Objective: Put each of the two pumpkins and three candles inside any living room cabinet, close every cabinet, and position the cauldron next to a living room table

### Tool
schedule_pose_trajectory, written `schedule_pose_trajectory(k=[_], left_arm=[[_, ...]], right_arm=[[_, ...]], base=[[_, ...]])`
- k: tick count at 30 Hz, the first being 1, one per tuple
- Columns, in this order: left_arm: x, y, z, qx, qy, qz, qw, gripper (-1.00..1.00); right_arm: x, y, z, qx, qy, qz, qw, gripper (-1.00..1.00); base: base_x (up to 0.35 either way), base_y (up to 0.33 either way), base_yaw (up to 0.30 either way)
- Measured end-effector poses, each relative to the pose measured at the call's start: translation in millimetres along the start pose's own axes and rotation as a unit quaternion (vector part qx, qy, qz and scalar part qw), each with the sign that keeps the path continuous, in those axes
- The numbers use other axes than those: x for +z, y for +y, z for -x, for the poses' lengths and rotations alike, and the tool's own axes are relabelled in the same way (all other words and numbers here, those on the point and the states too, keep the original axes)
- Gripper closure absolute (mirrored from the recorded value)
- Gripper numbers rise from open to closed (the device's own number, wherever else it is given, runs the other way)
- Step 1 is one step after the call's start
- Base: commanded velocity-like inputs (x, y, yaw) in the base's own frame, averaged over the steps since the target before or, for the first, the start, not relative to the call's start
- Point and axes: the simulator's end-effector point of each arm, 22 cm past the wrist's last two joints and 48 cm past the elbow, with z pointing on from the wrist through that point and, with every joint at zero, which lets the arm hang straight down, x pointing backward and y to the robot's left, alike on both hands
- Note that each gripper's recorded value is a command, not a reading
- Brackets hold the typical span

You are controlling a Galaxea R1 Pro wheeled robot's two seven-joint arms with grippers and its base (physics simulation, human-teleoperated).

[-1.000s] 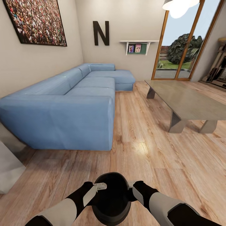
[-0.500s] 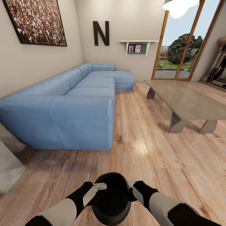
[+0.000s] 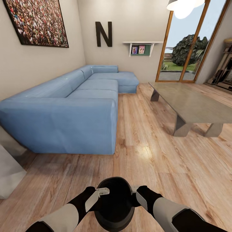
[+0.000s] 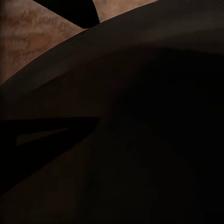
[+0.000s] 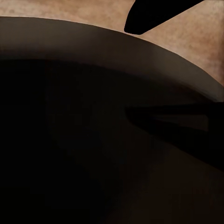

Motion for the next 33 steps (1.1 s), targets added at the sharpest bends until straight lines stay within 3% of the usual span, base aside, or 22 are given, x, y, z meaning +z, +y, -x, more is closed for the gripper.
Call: schedule_pose_trajectory(k=[8, 33], left_arm=[[-4.0, -1.2, 3.2, 0.0, -0.005, -0.001, 1.0, 1.0], [-14.5, -3.3, 11.3, 0.002, -0.018, -0.002, 0.9998, 1.0]], right_arm=[[-3.7, -2.9, 2.9, -0.017, -0.004, -0.008, 0.9998, 1.0], [-13.9, -1.6, 12.1, -0.022, -0.017, -0.011, 0.9995, 1.0]], base=[[0.0, 0.0, 0.0], [0.0, 0.0, 0.0]])
